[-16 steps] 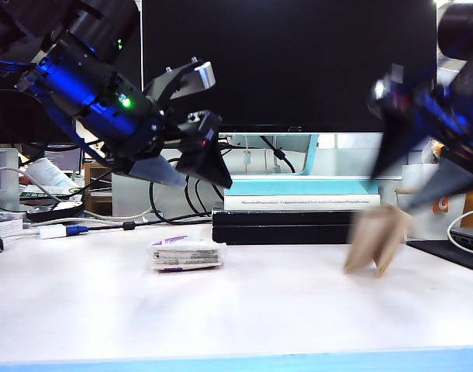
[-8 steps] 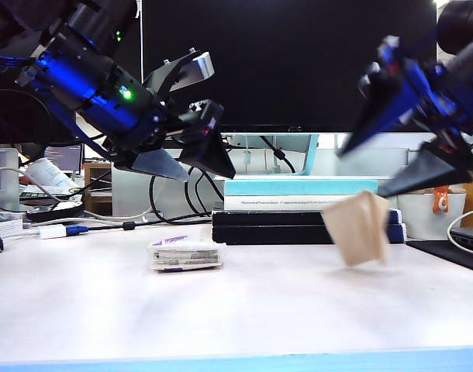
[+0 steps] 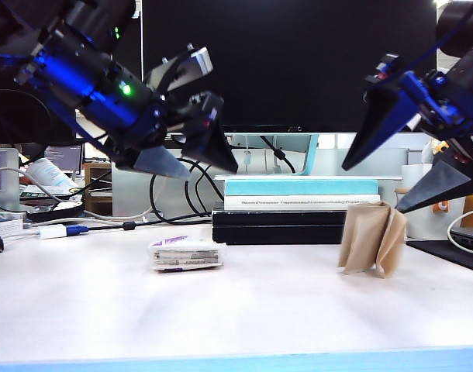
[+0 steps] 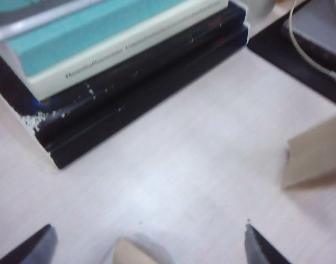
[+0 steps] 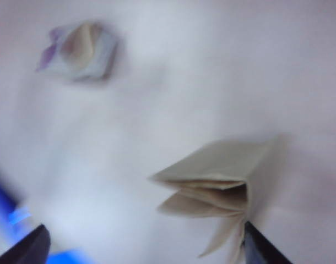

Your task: Pick up a packet of tissues from the table with the left hand, then take a tissue from it with the right hand.

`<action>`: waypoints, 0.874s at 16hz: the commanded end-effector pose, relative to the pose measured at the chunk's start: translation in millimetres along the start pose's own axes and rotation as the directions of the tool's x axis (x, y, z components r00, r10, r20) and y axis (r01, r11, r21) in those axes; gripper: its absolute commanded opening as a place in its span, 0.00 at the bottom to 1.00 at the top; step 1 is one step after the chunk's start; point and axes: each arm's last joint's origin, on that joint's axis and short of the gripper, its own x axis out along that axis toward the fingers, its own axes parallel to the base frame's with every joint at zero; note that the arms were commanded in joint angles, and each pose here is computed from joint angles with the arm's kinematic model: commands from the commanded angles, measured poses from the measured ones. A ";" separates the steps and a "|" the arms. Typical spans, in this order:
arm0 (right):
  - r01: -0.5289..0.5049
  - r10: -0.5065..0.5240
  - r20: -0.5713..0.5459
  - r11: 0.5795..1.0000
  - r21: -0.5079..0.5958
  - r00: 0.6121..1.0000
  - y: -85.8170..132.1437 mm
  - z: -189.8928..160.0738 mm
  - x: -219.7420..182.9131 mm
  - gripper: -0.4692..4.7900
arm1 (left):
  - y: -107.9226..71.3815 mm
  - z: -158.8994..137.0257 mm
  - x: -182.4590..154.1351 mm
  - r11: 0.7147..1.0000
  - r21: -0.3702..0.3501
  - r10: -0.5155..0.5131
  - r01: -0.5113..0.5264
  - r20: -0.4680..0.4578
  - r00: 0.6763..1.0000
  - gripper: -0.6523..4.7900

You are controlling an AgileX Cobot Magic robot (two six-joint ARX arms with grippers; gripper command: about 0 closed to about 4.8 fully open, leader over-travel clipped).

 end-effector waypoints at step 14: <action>-0.468 0.468 0.098 0.883 -0.033 0.878 20.9 23.4 -4.9 1.00 | -45.9 13.5 -1.6 0.854 0.287 -0.476 0.434 0.095 0.874 1.00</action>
